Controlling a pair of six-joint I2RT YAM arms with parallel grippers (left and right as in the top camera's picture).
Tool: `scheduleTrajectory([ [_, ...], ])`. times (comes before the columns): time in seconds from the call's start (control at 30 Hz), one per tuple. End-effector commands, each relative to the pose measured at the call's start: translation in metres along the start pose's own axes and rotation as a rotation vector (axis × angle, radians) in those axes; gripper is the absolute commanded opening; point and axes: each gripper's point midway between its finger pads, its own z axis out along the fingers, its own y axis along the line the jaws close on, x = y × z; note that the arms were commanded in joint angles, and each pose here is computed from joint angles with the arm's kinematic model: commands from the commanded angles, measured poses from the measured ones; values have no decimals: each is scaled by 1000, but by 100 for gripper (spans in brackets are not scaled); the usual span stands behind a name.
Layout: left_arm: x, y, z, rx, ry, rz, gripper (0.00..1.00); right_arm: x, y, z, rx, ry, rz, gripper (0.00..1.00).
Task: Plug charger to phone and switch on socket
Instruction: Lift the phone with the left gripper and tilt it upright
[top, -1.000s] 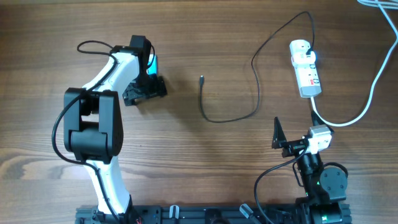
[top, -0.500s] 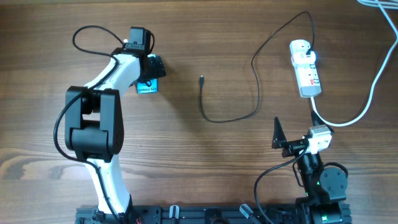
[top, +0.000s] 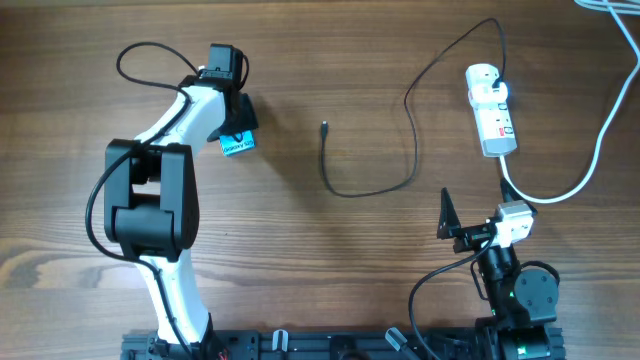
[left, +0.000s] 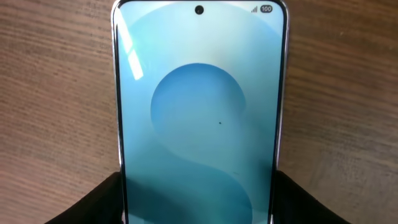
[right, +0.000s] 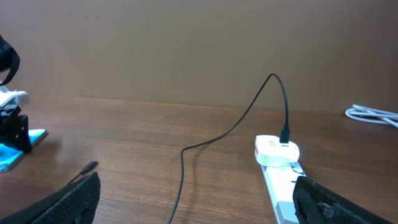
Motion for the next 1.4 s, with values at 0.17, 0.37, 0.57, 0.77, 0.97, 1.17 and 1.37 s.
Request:
scheduleTrajectory([
  [0.17,46,3,11,7,181,23,58,-2,0,0,1,-9,-3,100],
  [0.37,77,-15,2,132,334,9,60,-2,0,0,1,-10,-3,100],
  [0.57,107,-23,-13,201,484,-15,61,-2,0,0,1,-10,-3,100],
  [0.77,99,-23,-9,194,446,-9,100,-2,0,0,1,-9,-3,100],
  [0.97,91,-27,-6,213,408,-8,100,-2,0,0,1,-10,-3,100],
  [1.17,87,-24,-4,191,386,-4,100,-2,0,0,1,-10,-3,100],
  [1.37,90,-19,-4,162,396,-9,100,-2,0,0,1,-10,-2,100],
])
